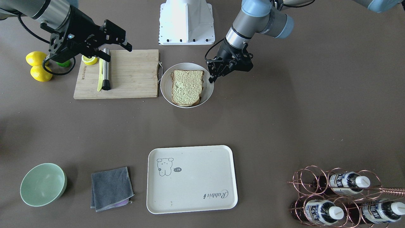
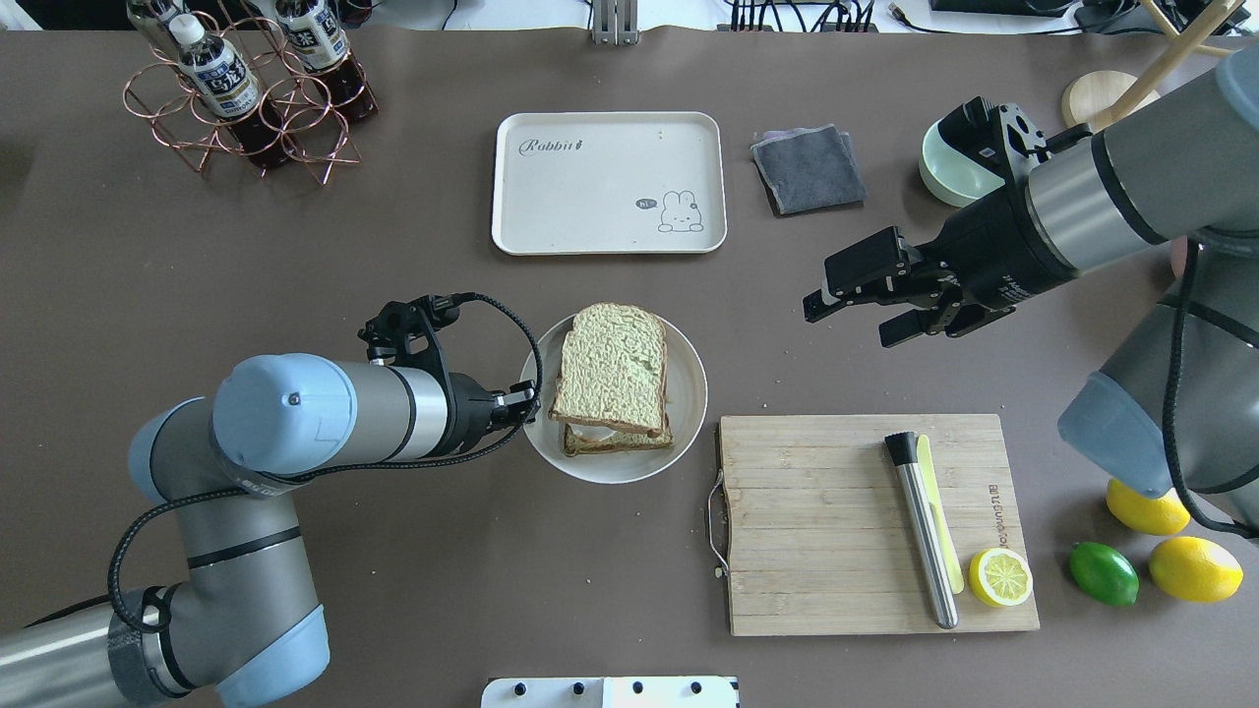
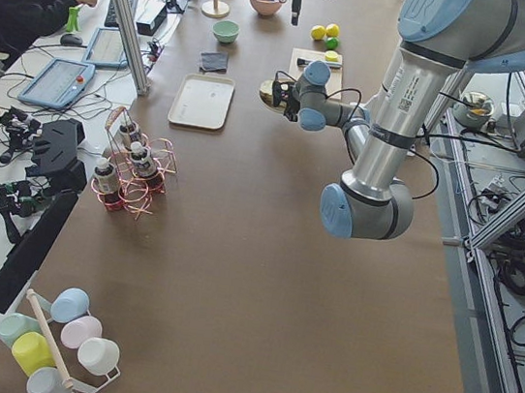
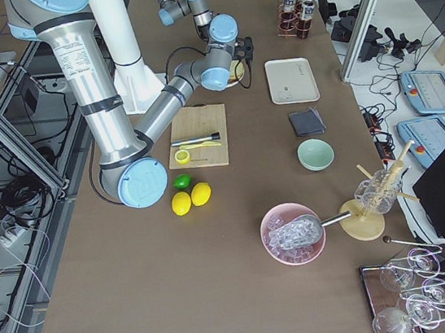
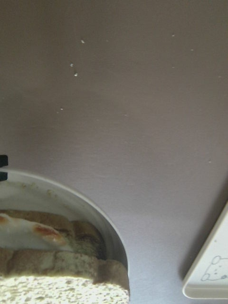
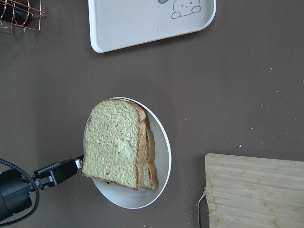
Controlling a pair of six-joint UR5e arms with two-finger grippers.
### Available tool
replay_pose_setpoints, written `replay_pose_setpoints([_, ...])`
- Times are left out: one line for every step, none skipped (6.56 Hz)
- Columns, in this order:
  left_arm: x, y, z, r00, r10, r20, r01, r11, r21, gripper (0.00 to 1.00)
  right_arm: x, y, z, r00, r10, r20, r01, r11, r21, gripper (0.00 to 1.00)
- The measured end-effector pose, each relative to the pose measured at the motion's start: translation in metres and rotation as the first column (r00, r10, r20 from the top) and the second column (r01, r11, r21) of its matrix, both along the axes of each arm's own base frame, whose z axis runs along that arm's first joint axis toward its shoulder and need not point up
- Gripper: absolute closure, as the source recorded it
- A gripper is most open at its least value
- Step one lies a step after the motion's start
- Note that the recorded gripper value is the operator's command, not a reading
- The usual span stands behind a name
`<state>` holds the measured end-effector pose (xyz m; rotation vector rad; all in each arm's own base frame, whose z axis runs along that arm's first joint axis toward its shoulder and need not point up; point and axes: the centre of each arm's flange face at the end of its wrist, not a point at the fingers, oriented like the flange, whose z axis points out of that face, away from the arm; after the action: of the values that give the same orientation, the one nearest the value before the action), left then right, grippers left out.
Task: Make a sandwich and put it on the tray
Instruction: 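Slide the plate with the left gripper onto the white tray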
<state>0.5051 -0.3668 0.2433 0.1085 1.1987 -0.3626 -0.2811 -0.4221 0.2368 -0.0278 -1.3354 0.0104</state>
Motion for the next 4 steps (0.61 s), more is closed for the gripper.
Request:
replay_pose_setpoints([-0.003, -0.018, -0.011, 0.999, -0.027, 0.020, 0.028, 0.999, -0.045, 1.00, 0.005, -0.006, 0.001, 0.999, 0.034, -0.008, -0.033, 0.999, 0.020, 0.01])
replay_pose_setpoints([-0.004, -0.033, -0.015, 0.998, -0.048, 0.026, 0.051, 0.995, -0.088, 1.00, 0.007, -0.013, 0.004, 0.997, 0.078, -0.021, -0.077, 0.996, 0.044, 0.01])
replay_pose_setpoints([-0.005, -0.047, -0.016, 0.997, -0.069, 0.030, 0.072, 0.991, -0.114, 1.00, 0.008, -0.019, 0.005, 0.991, 0.128, -0.036, -0.126, 0.990, 0.063, 0.01])
replay_pose_setpoints([-0.006, -0.058, -0.017, 0.995, -0.090, 0.032, 0.094, 0.987, -0.134, 1.00, 0.010, -0.026, 0.007, 0.984, 0.173, -0.049, -0.169, 0.983, 0.075, 0.01])
